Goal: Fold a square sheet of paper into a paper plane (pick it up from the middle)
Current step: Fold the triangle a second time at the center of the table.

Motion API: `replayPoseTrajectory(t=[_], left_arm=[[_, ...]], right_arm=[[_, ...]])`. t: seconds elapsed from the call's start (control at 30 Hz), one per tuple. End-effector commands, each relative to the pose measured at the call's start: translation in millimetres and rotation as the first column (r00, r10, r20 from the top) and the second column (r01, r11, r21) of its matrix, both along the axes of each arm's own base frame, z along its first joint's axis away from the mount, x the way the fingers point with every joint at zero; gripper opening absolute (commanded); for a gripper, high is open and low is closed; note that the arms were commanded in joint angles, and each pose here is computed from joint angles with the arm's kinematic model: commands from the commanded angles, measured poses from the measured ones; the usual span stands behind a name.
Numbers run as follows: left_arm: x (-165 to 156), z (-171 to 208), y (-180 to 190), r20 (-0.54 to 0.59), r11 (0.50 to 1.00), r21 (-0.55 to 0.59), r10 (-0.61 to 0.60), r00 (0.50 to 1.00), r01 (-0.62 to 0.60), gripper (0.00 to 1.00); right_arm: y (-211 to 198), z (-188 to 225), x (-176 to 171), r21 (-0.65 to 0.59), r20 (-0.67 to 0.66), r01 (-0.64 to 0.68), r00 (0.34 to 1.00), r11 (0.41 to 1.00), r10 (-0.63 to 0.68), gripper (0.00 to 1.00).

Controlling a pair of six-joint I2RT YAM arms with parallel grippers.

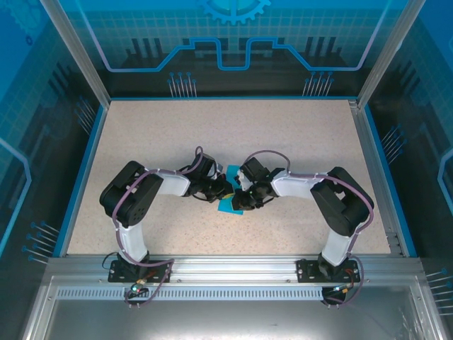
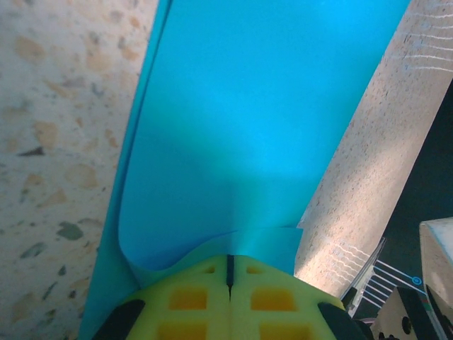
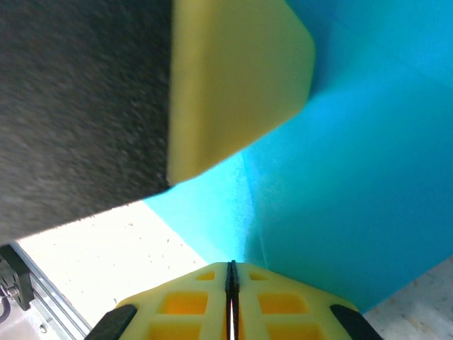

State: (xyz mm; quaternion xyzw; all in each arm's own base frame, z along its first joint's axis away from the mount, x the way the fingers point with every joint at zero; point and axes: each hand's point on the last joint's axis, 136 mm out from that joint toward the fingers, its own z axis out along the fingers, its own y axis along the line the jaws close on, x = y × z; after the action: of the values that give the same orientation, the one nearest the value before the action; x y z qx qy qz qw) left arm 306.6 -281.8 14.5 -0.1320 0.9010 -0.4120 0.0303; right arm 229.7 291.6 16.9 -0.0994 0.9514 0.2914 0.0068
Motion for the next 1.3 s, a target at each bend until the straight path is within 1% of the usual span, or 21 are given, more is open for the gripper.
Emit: replayPoseTrajectory(t=[0.0,0.17,0.33,0.47,0.6,0.63,0.73,0.97,1.27], left_arm=[[-13,-26,13,-0.070,0.996,0.086,0.005,0.998,0.001,0.00],[-14,-28,14,-0.073,0.996,0.089,0.006,0.997,0.001,0.00],[-14,-28,15,-0.072,0.996,0.094,0.010,0.997,-0.003,0.00],[-15,-29,15,-0.074,0.995,0.097,0.007,0.997,0.000,0.00],[-16,-33,18,-0.083,0.994,0.110,0.013,0.996,-0.004,0.00],[-16,-33,18,-0.084,0.994,0.110,0.014,0.996,-0.005,0.00],[-16,-35,19,-0.087,0.993,0.117,0.021,0.996,-0.011,0.00],[-15,-37,19,-0.089,0.993,0.120,0.027,0.996,-0.016,0.00],[-14,-37,18,-0.089,0.993,0.119,0.028,0.996,-0.017,0.00]], right_arm=[[-10,-10,-5,-0.028,-0.033,0.021,0.999,0.999,-0.022,0.11],[-13,-11,-8,-0.020,-0.042,0.023,0.999,1.000,-0.024,0.12],[-18,-10,-9,-0.039,-0.039,0.019,0.999,0.999,-0.021,0.12],[-27,-10,-12,-0.083,-0.040,0.020,0.999,0.996,-0.023,0.13],[-24,-7,-14,-0.049,-0.067,0.025,0.997,0.998,-0.029,0.14],[-29,-15,-23,-0.059,-0.097,0.033,0.995,0.998,-0.039,0.14],[-28,-19,-28,-0.032,-0.129,0.053,0.990,0.998,-0.057,0.14],[-41,-27,-37,-0.033,-0.170,0.106,0.979,0.994,-0.111,0.15],[-53,-27,-55,-0.034,-0.203,0.113,0.972,0.993,-0.118,0.15]])
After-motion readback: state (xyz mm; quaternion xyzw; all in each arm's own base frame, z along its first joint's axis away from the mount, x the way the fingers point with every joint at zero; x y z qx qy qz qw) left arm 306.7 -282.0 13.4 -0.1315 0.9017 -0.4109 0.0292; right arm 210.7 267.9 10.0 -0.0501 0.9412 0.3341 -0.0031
